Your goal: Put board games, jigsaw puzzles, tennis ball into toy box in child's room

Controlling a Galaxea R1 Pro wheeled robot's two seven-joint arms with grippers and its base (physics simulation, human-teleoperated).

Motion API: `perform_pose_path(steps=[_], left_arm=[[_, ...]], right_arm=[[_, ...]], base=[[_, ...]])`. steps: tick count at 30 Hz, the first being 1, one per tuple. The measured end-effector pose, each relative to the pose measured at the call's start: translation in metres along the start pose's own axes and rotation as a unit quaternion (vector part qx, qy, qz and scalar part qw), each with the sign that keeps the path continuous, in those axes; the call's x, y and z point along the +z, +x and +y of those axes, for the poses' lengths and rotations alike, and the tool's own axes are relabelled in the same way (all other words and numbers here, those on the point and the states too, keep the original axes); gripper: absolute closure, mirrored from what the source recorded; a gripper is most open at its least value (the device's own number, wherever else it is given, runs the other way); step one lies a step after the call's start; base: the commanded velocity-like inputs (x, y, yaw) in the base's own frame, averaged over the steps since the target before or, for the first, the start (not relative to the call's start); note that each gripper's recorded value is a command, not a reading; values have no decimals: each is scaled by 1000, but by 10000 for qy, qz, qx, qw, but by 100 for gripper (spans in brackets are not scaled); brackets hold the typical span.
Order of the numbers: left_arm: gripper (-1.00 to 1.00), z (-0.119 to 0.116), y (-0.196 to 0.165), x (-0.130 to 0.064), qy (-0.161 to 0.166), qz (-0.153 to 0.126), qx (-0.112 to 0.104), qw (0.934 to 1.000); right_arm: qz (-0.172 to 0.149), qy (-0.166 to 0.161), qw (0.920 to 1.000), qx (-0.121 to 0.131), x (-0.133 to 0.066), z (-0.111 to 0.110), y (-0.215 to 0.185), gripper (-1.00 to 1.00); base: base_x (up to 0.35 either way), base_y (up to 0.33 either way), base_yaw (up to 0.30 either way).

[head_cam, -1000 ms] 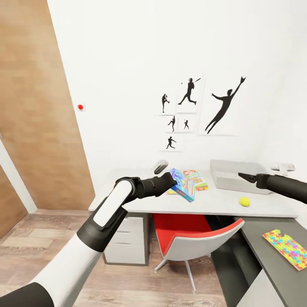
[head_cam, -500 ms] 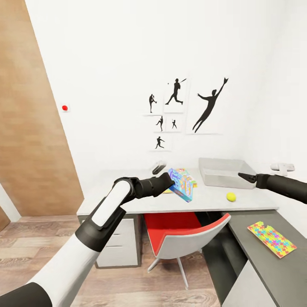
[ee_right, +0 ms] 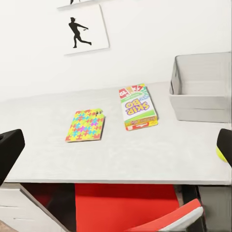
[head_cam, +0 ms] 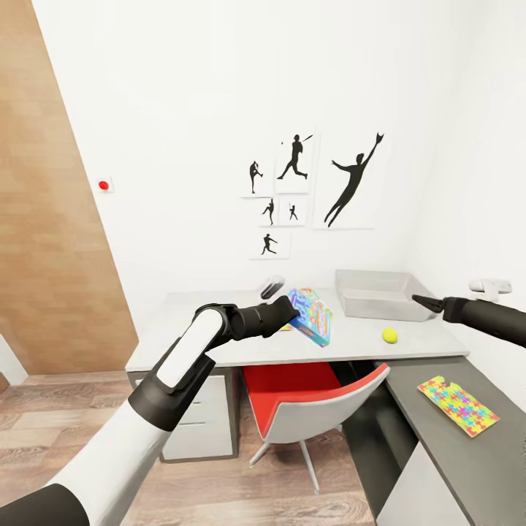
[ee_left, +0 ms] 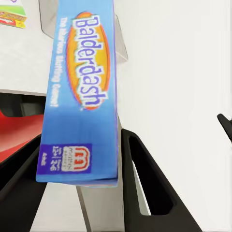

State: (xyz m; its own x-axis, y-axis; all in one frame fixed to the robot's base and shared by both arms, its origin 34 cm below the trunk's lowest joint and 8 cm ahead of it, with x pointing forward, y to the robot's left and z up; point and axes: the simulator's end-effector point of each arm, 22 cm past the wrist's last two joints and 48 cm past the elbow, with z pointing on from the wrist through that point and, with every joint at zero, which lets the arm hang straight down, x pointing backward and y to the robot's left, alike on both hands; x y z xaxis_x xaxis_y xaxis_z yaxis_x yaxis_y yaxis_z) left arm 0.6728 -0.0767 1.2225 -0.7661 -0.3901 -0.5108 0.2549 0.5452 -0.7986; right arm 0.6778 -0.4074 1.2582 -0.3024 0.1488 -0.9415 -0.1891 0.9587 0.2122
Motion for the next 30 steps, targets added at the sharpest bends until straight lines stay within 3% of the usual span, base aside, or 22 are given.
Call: perform_pose_path(steps=[6,10,16,18,30], left_arm=[[100,7,5,-8,37,-51,-2,10000],[100,10,2,-15,104,-136,-21,9999],[100,37,-17,-32,89,-345,-282,9990],[100,47,-22,-40,313,-463,-509,9971],[100,48,-21,-44,447,-454,-537,9965]], right_arm=[[-448,120,9987,-207,-9,-13,-19,-100],[-492,140,9985,-190,-11,-15,-20,-100],[-350,80,9993,50,-12,-14,-15,-100],[-234,59,9995,179,-12,-14,-11,-100],[-195,40,9995,227,-11,-12,-9,-100]], base=[[0,0,-16],[0,0,-8],[0,0,-174],[0,0,-277],[38,145,-292]])
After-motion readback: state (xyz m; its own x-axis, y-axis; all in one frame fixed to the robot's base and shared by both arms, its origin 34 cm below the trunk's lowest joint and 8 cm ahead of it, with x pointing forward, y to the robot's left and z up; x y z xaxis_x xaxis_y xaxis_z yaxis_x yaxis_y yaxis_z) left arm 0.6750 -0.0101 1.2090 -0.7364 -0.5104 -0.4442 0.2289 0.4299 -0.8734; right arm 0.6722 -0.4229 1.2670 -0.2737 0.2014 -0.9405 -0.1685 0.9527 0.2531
